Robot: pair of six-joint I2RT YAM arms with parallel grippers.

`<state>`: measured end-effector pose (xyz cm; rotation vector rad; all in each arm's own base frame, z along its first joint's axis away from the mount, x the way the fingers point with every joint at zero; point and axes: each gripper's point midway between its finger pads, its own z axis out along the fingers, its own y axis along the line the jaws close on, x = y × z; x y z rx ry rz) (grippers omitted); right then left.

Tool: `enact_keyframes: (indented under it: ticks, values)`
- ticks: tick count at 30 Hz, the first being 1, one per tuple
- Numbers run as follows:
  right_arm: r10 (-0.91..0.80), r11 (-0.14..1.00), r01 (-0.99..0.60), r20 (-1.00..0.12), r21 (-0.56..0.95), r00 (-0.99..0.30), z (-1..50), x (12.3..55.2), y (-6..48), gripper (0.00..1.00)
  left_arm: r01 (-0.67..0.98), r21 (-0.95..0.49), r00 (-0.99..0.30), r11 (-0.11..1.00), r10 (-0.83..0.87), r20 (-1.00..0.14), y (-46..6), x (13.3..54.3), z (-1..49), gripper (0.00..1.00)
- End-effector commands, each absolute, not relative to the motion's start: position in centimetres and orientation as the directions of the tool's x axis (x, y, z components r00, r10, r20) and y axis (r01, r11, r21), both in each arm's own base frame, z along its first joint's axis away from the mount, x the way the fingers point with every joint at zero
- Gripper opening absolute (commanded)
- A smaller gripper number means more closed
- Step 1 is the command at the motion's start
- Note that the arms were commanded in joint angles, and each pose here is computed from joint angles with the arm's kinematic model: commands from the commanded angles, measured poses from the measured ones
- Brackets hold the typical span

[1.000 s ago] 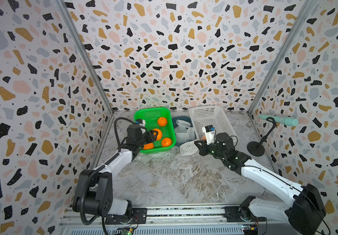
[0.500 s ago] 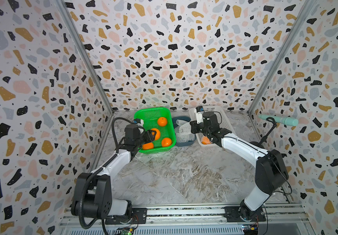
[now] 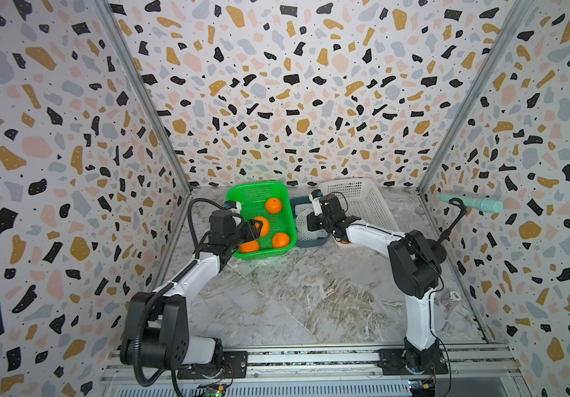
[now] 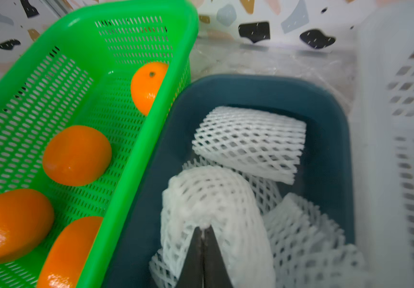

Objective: Remove foam nets from oranges
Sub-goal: Place the foam net into the storage box, then place the orange in the basket.

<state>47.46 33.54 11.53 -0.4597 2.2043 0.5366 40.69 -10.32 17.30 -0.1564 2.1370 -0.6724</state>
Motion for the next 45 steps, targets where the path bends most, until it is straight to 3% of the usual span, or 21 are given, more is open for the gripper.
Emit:
enact_keyframes:
  ticks: [1,8,18,27,36,45]
  values:
    - [-0.130,0.847,-0.483,-0.795,0.221,-0.592,13.1,47.6,34.4,0.05,0.151,-0.509,-0.606,0.847,-0.327,-0.725,-10.2,40.4,17.8,0.57]
    - [-0.134,0.857,-0.466,-0.777,0.221,-0.615,11.9,46.2,34.0,0.06,0.114,-0.489,-0.597,0.865,-0.334,-0.729,-9.5,40.8,17.7,0.57]
    - [-0.152,0.855,-0.477,-0.778,0.206,-0.610,12.8,44.7,33.6,0.31,0.009,-0.426,-0.576,0.905,-0.344,-0.741,-7.5,43.5,17.0,0.57]
    - [-0.149,0.848,-0.485,-0.781,0.214,-0.606,13.5,44.4,33.5,0.34,-0.065,-0.380,-0.575,0.923,-0.346,-0.742,-6.3,46.4,15.4,0.57]
    - [-0.145,0.847,-0.486,-0.786,0.215,-0.600,14.3,43.6,33.0,0.54,-0.057,-0.392,-0.573,0.918,-0.352,-0.740,-6.6,47.9,15.4,0.57]
    - [-0.122,0.844,-0.486,-0.800,0.228,-0.587,16.1,42.3,32.3,0.53,-0.066,-0.395,-0.560,0.916,-0.362,-0.745,-5.9,48.2,16.1,0.57]
